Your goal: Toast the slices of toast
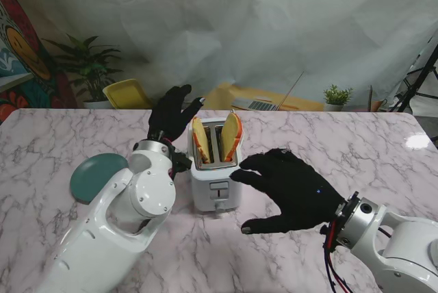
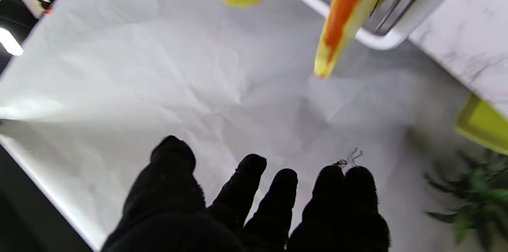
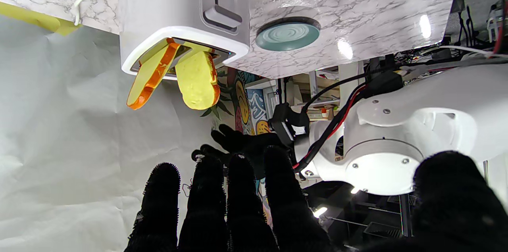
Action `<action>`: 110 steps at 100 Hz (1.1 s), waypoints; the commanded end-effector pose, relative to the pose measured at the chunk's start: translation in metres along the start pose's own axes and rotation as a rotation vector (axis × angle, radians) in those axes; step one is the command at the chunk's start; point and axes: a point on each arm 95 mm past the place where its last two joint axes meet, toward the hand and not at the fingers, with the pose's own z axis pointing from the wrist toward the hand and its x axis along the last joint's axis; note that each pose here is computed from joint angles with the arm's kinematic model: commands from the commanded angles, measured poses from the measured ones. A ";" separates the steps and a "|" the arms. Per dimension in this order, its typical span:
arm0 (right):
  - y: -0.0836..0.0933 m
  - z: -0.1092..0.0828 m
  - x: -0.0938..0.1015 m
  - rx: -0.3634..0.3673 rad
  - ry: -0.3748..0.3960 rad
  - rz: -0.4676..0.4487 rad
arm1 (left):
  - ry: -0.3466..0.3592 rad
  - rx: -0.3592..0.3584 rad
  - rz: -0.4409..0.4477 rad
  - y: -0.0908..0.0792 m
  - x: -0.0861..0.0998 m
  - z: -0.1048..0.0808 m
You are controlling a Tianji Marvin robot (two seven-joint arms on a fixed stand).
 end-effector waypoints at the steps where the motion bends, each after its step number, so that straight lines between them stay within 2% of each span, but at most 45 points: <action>1: 0.004 -0.001 0.006 -0.014 0.005 -0.005 | 0.014 -0.005 0.043 -0.015 -0.016 0.002; 12: 0.002 -0.001 0.007 -0.016 0.007 -0.009 | 0.139 -0.045 0.150 -0.032 -0.037 0.002; 22: 0.000 -0.002 0.008 -0.015 0.003 -0.003 | 0.212 -0.100 0.237 -0.044 -0.059 0.001; 40: -0.004 -0.003 0.008 -0.018 -0.013 0.020 | 0.308 -0.214 0.342 -0.058 -0.094 -0.004; 52: -0.006 -0.004 0.008 -0.018 -0.015 0.016 | 0.340 -0.271 0.439 -0.063 -0.116 -0.009; 66: -0.007 -0.005 0.008 -0.021 -0.019 0.018 | 0.349 -0.303 0.512 -0.064 -0.135 -0.013; 84: -0.008 -0.006 0.008 -0.020 -0.025 0.022 | 0.387 -0.349 0.591 -0.060 -0.149 -0.014; 96: -0.008 -0.007 0.008 -0.022 -0.029 0.024 | 0.432 -0.346 0.636 -0.053 -0.154 -0.011; 110: -0.010 -0.008 0.008 -0.024 -0.035 0.027 | 0.516 -0.346 0.682 -0.041 -0.154 -0.005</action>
